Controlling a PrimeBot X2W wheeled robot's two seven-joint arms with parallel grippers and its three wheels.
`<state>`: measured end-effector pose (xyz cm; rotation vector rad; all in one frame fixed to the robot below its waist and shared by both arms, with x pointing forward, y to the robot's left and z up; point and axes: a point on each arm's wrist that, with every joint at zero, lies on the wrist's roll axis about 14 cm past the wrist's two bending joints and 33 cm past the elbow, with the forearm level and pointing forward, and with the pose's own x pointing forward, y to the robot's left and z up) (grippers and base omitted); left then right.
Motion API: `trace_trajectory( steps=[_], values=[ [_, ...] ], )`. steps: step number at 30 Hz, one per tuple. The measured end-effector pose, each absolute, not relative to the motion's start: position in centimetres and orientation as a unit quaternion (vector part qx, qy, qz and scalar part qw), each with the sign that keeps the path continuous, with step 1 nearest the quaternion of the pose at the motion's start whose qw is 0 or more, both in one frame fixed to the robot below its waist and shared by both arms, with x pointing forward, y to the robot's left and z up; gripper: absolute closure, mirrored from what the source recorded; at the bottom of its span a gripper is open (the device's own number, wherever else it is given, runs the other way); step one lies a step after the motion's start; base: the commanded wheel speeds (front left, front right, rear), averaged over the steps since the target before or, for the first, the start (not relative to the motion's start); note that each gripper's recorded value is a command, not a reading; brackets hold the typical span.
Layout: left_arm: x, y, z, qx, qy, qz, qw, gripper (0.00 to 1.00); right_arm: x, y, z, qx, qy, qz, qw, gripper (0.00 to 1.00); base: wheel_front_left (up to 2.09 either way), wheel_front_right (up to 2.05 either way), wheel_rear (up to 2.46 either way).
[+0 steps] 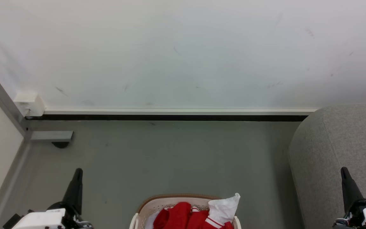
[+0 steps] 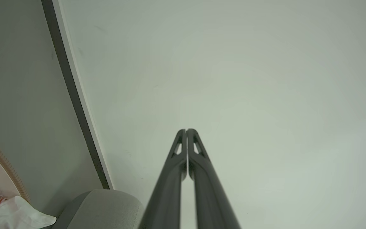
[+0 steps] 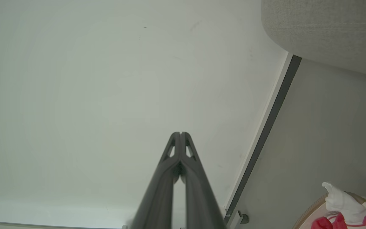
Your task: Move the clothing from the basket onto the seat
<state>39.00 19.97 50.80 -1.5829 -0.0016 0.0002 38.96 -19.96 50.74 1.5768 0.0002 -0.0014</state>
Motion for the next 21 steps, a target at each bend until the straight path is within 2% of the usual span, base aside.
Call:
trace_trajectory(
  steps=[21],
  values=[
    [39.00, 19.96, 50.80, -0.711, 0.000, 0.000, 0.703, 1.00, 38.95, -19.98, 50.73, 0.708, 0.000, -0.001, 0.706, 1.00, 0.00, 0.00, 0.00]
  ],
)
